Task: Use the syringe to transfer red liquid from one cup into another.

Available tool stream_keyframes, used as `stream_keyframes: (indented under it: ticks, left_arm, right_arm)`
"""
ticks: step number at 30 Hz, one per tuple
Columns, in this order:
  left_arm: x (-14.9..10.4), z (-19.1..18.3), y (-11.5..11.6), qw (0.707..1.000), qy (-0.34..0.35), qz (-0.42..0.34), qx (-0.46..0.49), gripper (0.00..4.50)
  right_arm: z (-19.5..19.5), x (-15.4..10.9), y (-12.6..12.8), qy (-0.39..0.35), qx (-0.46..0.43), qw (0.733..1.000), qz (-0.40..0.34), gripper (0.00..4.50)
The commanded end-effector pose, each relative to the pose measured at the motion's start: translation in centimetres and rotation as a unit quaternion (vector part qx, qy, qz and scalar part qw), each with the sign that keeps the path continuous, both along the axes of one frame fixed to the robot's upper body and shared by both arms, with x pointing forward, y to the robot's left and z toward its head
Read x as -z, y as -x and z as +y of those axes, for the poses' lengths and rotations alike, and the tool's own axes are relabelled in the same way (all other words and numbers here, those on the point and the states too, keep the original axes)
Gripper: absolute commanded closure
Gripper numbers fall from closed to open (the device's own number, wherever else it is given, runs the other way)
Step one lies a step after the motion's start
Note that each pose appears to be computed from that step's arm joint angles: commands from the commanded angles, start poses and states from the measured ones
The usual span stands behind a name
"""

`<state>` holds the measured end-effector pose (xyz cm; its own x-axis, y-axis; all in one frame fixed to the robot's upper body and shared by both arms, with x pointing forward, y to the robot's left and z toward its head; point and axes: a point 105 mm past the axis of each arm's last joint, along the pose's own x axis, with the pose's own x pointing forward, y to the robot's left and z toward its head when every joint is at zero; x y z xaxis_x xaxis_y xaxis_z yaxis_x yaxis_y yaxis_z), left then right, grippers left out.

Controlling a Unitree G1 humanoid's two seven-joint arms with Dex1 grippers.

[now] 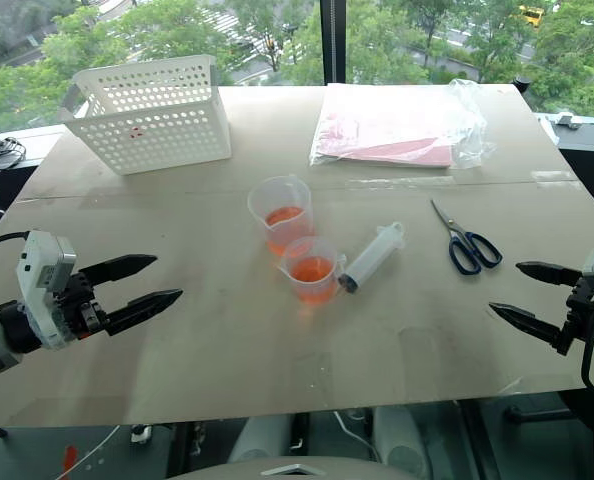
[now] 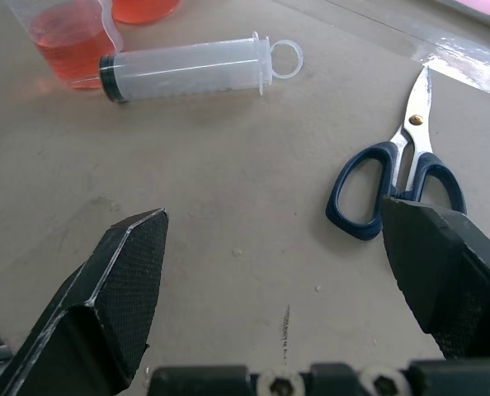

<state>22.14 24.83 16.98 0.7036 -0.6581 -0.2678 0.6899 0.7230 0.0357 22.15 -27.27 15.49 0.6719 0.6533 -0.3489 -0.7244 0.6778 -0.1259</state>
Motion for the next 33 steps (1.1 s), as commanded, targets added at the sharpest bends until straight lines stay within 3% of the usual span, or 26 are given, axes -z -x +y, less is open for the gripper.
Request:
stream_keyframes:
  ticks: [1, 4, 10, 16, 19, 22, 28, 33]
  left_arm:
    - [-1.3, -1.5, -0.2, 0.999, 0.013, -0.026, 0.017, 0.10]
    - [-2.2, -3.0, -0.7, 0.998, 0.030, -0.040, 0.030, 0.10]
    - [-3.1, -4.3, -0.6, 0.996, 0.032, -0.055, 0.055, 0.10]
    - [-2.7, -4.7, -0.3, 0.997, 0.030, -0.053, 0.057, 0.10]
    - [-2.7, -4.7, -0.1, 0.996, 0.032, -0.054, 0.055, 0.10]
    - [-3.7, -4.8, 0.5, 0.994, 0.039, -0.076, 0.066, 0.10]
    - [-5.5, -5.7, 3.2, 0.985, 0.054, -0.087, 0.141, 0.10]
    - [-5.7, -5.9, 3.9, 0.983, 0.038, -0.083, 0.161, 0.10]
  right_arm:
    - [1.8, -0.8, -0.2, -0.001, -0.021, 0.999, -0.032, 0.12]
    - [4.2, -1.5, -0.7, -0.012, -0.049, 0.997, -0.061, 0.12]
    - [7.2, -2.8, -1.9, -0.035, -0.086, 0.994, -0.050, 0.12]
    - [10.9, -2.0, -4.9, -0.057, -0.012, 0.997, 0.046, 0.12]
    - [13.0, -1.8, -6.7, -0.129, 0.034, 0.984, 0.121, 0.12]
    - [14.2, -1.2, -7.7, -0.144, 0.068, 0.970, 0.182, 0.12]
    - [15.5, 0.0, -8.7, -0.156, 0.097, 0.955, 0.231, 0.12]
    - [15.6, 0.9, -10.1, -0.163, 0.151, 0.939, 0.263, 0.12]
